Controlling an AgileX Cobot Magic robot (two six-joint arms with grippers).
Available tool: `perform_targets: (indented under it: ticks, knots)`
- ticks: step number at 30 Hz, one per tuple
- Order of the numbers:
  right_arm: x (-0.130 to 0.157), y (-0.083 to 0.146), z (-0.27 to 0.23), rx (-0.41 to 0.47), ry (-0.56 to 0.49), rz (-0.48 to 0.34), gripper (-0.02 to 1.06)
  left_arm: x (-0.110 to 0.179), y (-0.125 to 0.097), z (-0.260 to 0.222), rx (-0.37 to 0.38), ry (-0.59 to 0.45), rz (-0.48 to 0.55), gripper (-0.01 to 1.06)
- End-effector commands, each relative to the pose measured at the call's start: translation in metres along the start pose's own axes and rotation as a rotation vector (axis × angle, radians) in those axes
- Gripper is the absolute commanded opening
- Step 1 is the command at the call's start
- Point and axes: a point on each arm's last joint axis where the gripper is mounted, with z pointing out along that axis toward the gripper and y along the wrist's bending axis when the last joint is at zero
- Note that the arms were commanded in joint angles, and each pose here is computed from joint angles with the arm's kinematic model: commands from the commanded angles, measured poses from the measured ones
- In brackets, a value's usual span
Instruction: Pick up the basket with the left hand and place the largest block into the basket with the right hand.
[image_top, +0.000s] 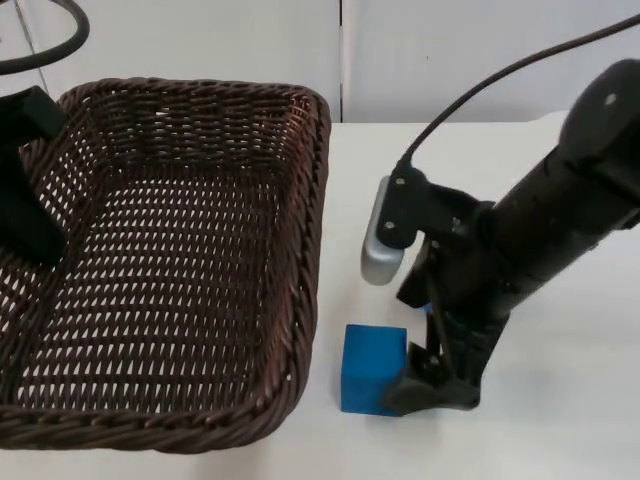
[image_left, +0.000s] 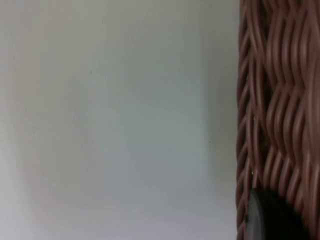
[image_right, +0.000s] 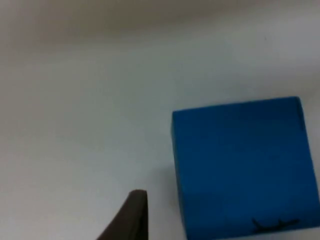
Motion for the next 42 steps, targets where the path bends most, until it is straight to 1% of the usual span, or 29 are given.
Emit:
perform_targets:
  ticks: [1, 3, 11, 21, 25, 27, 29, 30, 34, 35, 36, 37, 38, 39, 42]
  knots:
    - [-0.003, 0.003, 0.003, -0.019, -0.001, -0.021, 0.99, 0.000, -0.003, -0.004, 0.016, -0.019, -0.005, 0.00]
    - [-0.002, 0.004, 0.006, -0.026, 0.005, -0.030, 0.99, 0.000, -0.003, -0.004, 0.016, -0.019, -0.005, 0.00]
    - [-0.010, 0.013, 0.016, 0.011, 0.010, -0.088, 0.99, 0.000, -0.003, -0.004, 0.014, -0.025, -0.005, 0.00]
    - [-0.011, 0.012, 0.017, 0.021, 0.008, -0.082, 0.99, 0.000, -0.003, -0.004, 0.014, -0.025, -0.005, 0.00]
    - [-0.011, 0.014, 0.017, 0.010, 0.009, -0.082, 0.97, 0.000, -0.003, -0.004, 0.014, -0.025, -0.005, 0.00]
    - [-0.010, 0.014, 0.017, 0.004, 0.011, -0.081, 0.92, 0.000, -0.003, -0.004, 0.014, -0.025, -0.005, 0.00]
    - [-0.010, 0.014, 0.017, 0.004, 0.011, -0.081, 0.81, 0.000, -0.003, -0.004, 0.014, -0.025, -0.005, 0.00]
    - [-0.010, 0.014, 0.017, 0.004, 0.011, -0.081, 0.81, 0.000, -0.003, -0.004, 0.014, -0.025, -0.005, 0.00]
    - [-0.010, 0.014, 0.017, 0.007, 0.011, -0.081, 0.59, 0.000, -0.003, -0.004, 0.014, -0.025, -0.005, 0.00]
    - [-0.010, 0.014, 0.017, 0.007, 0.011, -0.081, 0.59, 0.000, -0.003, -0.004, 0.014, -0.025, -0.005, 0.00]
    - [-0.010, 0.014, 0.017, 0.007, 0.011, -0.081, 0.55, 0.000, -0.003, -0.004, 0.014, -0.025, -0.005, 0.00]
    - [-0.010, 0.014, 0.017, 0.007, 0.011, -0.081, 0.47, 0.000, -0.003, -0.004, 0.014, -0.025, -0.005, 0.00]
    - [-0.010, 0.014, 0.017, 0.007, 0.011, -0.081, 0.41, 0.000, -0.003, -0.004, 0.014, -0.025, -0.005, 0.00]
    - [-0.010, 0.014, 0.017, 0.007, 0.011, -0.081, 0.41, 0.000, -0.003, -0.004, 0.014, -0.025, -0.005, 0.00]
    - [-0.010, 0.014, 0.017, 0.007, 0.011, -0.081, 0.23, 0.000, -0.003, -0.004, 0.014, -0.025, -0.005, 0.00]
